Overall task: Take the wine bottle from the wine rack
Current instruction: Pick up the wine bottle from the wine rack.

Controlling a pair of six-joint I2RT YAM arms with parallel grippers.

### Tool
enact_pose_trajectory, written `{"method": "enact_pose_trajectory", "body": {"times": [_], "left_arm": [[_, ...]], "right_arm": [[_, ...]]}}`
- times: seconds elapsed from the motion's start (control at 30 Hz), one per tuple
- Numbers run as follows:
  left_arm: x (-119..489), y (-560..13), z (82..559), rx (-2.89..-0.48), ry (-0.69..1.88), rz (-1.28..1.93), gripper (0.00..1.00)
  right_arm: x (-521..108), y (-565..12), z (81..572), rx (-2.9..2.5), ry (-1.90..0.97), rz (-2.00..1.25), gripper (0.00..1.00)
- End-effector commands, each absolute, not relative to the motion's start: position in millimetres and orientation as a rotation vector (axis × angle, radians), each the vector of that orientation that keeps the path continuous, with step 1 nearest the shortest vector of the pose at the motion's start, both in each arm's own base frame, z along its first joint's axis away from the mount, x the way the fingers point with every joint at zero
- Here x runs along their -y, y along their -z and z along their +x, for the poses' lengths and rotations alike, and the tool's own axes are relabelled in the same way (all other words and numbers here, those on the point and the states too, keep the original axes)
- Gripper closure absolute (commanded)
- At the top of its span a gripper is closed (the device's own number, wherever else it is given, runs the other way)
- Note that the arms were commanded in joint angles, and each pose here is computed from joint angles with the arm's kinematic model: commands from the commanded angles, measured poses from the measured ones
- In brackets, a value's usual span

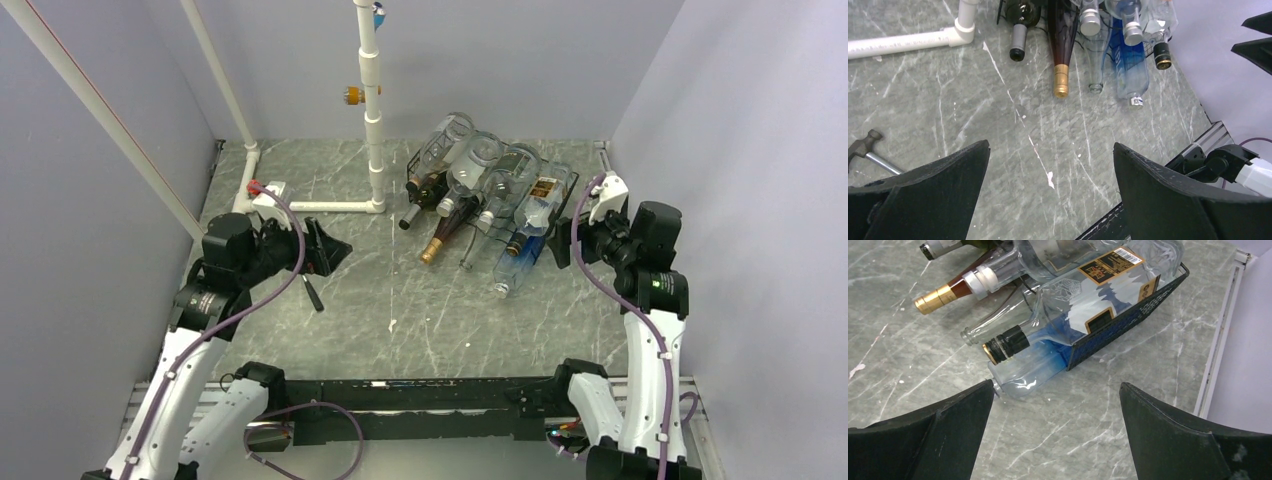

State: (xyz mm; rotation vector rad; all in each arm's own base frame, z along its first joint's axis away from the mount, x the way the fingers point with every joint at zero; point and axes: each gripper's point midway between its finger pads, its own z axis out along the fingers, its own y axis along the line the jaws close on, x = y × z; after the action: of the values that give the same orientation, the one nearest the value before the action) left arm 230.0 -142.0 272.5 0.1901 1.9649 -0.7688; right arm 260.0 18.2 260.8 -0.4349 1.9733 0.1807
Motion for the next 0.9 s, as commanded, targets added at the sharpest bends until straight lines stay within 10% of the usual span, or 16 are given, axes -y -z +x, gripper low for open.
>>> {"method": "enact_pose_trajectory", "body": {"times": [0.0, 0.87], "left_arm": [[143.6, -304.8, 232.1, -1.874, 0.779, 0.198, 0.01], [298.1, -323.3, 304.2, -1.954, 0.566, 0.567, 0.01]], "right_arm": [[-24.7, -282.0, 261.6, -1.954, -0.226, -0.417, 0.0], [-36.7, -293.2, 232.4, -1.806, -0.395, -0.373, 0.01]]}}
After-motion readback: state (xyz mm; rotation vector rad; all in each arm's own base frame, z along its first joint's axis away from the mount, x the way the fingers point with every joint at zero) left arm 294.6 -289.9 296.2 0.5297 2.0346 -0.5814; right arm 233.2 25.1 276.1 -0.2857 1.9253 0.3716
